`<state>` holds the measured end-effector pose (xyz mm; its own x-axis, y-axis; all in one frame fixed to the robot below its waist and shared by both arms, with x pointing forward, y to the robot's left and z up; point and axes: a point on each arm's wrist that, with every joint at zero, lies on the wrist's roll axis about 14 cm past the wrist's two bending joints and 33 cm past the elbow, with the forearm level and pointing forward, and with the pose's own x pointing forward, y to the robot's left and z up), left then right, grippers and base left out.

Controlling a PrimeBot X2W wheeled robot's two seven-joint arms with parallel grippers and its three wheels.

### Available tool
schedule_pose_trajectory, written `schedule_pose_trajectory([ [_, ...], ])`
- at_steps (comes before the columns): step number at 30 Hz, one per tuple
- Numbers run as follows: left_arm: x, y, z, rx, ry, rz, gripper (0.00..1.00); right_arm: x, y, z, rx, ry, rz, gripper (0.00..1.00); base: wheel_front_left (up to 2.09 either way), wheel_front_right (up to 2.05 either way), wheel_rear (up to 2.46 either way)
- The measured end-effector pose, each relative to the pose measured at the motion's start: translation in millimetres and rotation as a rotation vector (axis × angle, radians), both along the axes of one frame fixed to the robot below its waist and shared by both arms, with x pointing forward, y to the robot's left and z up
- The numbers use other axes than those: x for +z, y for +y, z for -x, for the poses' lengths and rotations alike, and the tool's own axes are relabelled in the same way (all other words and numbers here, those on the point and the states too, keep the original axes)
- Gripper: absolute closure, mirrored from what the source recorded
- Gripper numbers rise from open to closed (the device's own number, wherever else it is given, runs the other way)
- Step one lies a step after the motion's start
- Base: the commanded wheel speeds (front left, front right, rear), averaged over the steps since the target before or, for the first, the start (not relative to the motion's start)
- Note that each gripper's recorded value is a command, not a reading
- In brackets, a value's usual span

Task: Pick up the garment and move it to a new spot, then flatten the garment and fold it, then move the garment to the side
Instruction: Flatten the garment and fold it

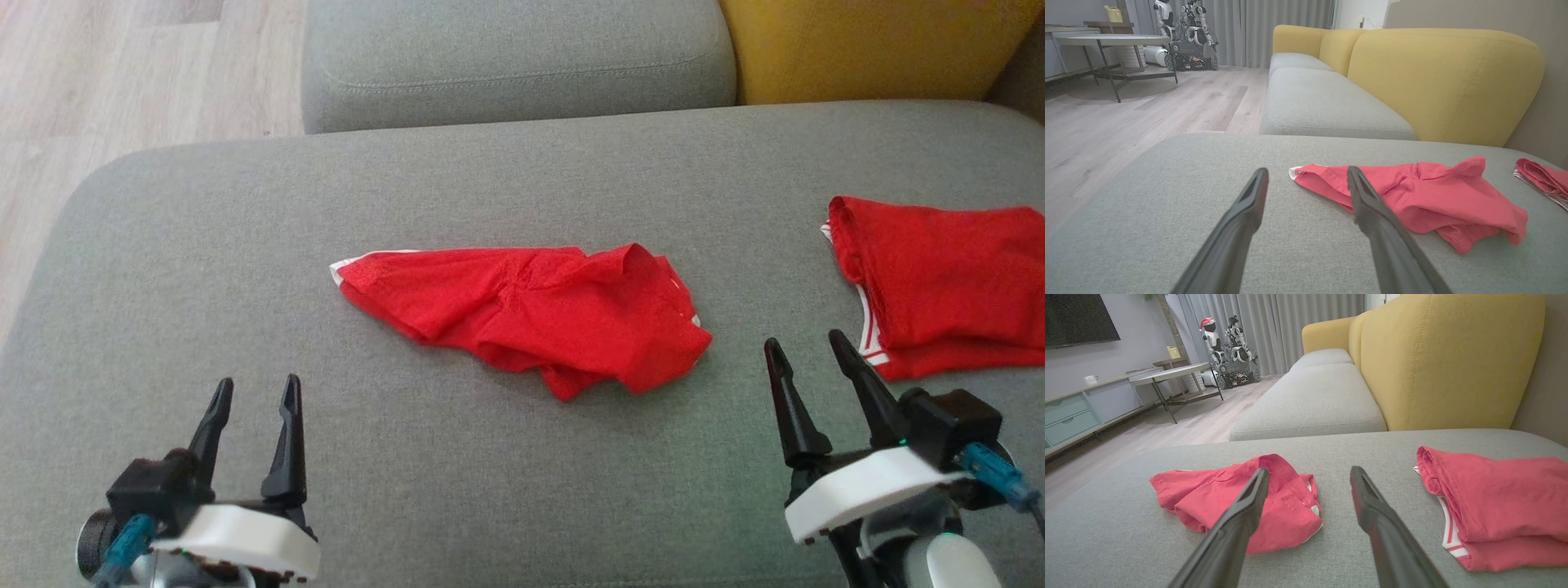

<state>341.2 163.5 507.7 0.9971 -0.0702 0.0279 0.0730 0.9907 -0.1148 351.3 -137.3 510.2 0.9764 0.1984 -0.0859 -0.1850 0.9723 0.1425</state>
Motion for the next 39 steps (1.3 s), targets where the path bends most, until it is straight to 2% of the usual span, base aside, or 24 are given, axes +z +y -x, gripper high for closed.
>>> schedule_pose_trajectory([
  [29,-7,-5,-1,-0.012,0.026,-0.009,0.00,-6,1,-1,0.004,0.024,0.000,0.00,0.00,0.00,0.00],
  [34,-9,-5,-2,-0.012,0.033,-0.009,0.00,-17,16,0,0.048,0.067,0.001,0.00,0.00,0.00,0.00],
  [39,-7,-9,-9,-0.022,0.021,-0.006,0.00,-52,46,7,0.145,0.181,0.020,0.00,0.00,0.00,0.00],
])
